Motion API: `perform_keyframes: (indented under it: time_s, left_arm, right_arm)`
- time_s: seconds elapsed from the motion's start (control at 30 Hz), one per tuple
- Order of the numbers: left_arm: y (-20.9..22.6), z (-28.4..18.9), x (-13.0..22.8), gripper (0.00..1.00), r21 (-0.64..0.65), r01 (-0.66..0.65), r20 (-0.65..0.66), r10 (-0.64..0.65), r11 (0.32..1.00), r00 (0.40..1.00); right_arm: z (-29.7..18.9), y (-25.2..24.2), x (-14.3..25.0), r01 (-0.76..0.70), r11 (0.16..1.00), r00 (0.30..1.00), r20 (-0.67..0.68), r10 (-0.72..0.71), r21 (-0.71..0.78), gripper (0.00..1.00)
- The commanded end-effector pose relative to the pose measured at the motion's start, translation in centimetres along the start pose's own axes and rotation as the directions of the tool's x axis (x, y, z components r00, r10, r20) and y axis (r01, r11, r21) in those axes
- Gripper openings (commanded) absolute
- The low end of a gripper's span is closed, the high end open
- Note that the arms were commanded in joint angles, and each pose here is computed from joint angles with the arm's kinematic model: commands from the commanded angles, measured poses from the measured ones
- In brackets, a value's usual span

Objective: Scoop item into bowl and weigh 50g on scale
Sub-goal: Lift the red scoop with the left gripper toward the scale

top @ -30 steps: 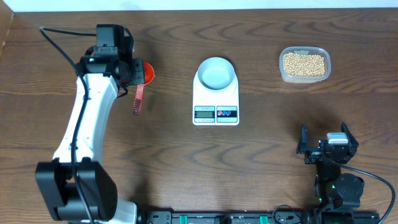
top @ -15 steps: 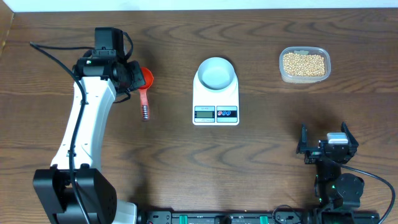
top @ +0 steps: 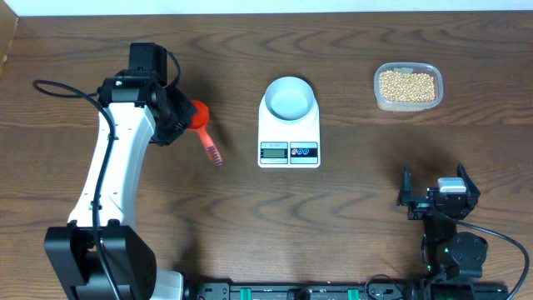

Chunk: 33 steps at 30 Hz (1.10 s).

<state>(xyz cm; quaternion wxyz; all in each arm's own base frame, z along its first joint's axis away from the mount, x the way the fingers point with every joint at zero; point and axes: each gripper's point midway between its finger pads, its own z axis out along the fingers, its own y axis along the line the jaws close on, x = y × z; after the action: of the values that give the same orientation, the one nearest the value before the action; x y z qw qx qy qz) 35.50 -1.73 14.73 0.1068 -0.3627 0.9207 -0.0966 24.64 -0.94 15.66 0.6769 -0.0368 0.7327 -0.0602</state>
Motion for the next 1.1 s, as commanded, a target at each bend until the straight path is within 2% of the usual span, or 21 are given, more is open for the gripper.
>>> perform_keyframes:
  time_s: [0.0, 0.03, 0.1, 0.27, 0.63, 1.07]
  left_arm:
    - [-2.2, -0.8, 2.7, 0.07, 0.140, 0.051, -0.150, -0.029, 0.989, 0.988]
    - [-3.1, -1.1, 3.5, 0.07, 0.188, 0.064, -0.203, -0.025, 0.980, 0.979]
    - [-3.4, -1.4, 4.3, 0.07, 0.202, 0.112, -0.257, -0.058, 0.973, 0.965]
    - [-2.5, -1.5, 5.6, 0.07, 0.111, 0.269, -0.326, -0.221, 0.957, 0.919]
    - [-3.9, -2.4, 6.9, 0.07, 0.152, 0.322, -0.429, -0.231, 0.934, 0.873]
    - [-3.6, -2.4, 7.2, 0.07, 0.130, 0.337, -0.439, -0.251, 0.932, 0.863]
  right_arm:
    - [0.0, -0.1, 0.1, -0.011, 1.000, 1.000, -0.003, 0.011, 0.009, 0.99]
    - [0.0, -0.1, 0.1, -0.011, 1.000, 1.000, -0.003, 0.011, 0.009, 0.99]
    - [0.0, -0.1, 0.1, -0.010, 1.000, 1.000, -0.003, 0.010, 0.009, 0.99]
    - [0.0, -0.1, 0.1, -0.011, 1.000, 1.000, -0.003, 0.011, 0.009, 0.99]
    - [0.0, -0.1, 0.1, -0.010, 1.000, 1.000, -0.002, 0.010, 0.009, 0.99]
    - [0.0, -0.1, 0.1, -0.010, 1.000, 1.000, -0.002, 0.010, 0.010, 0.99]
